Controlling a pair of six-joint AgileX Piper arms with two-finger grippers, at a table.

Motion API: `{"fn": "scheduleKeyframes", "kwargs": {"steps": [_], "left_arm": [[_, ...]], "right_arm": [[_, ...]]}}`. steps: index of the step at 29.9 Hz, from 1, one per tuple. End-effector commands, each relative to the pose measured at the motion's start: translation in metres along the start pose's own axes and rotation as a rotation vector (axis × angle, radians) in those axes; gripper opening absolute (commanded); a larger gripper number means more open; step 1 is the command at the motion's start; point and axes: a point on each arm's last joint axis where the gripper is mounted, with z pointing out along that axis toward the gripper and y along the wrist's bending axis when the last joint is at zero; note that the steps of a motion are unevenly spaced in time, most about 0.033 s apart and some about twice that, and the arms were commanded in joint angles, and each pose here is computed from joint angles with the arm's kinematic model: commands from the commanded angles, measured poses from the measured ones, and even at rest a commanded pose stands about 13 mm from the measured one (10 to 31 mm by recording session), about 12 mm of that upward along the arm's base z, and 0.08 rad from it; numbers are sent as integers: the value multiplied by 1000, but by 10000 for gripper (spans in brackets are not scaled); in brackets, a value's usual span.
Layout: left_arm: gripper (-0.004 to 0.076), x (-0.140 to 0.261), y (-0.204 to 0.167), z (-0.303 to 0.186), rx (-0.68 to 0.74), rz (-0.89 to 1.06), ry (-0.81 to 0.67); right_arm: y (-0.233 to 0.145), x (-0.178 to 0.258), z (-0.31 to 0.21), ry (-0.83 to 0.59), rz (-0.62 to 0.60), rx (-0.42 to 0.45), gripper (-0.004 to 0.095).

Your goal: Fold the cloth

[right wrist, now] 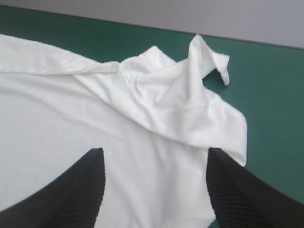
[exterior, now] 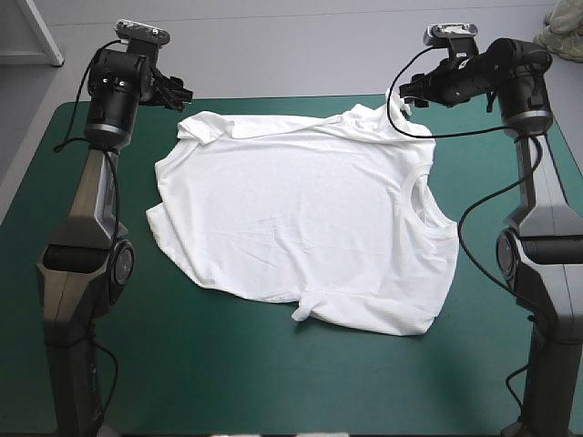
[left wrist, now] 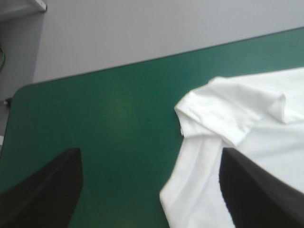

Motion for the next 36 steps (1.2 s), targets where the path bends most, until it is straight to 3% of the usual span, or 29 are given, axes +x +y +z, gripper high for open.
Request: {"fn": "scheduleKeyframes", "kwargs": {"steps": [1,7,12,18,28,36], "left_arm": [[494,-9,10,-59,68,-51,-30],[452,-2,-5,-76,257,-34,-2],[452,25,2,-104,221,-1,86],[452,83,-2,-117,222,55,262],[452,166,-12,-133,219,63,294],[452,184,-15,-146,254,27,300]], "right_arm": [[18,-18,-54,-125,43,-28,512],[34,-8,-93,-109,78,-48,515],[36,41,-125,29,41,72,515],[45,93,-148,130,54,93,514],[39,167,-111,369,171,71,514],[28,195,-85,389,186,111,514]]}}
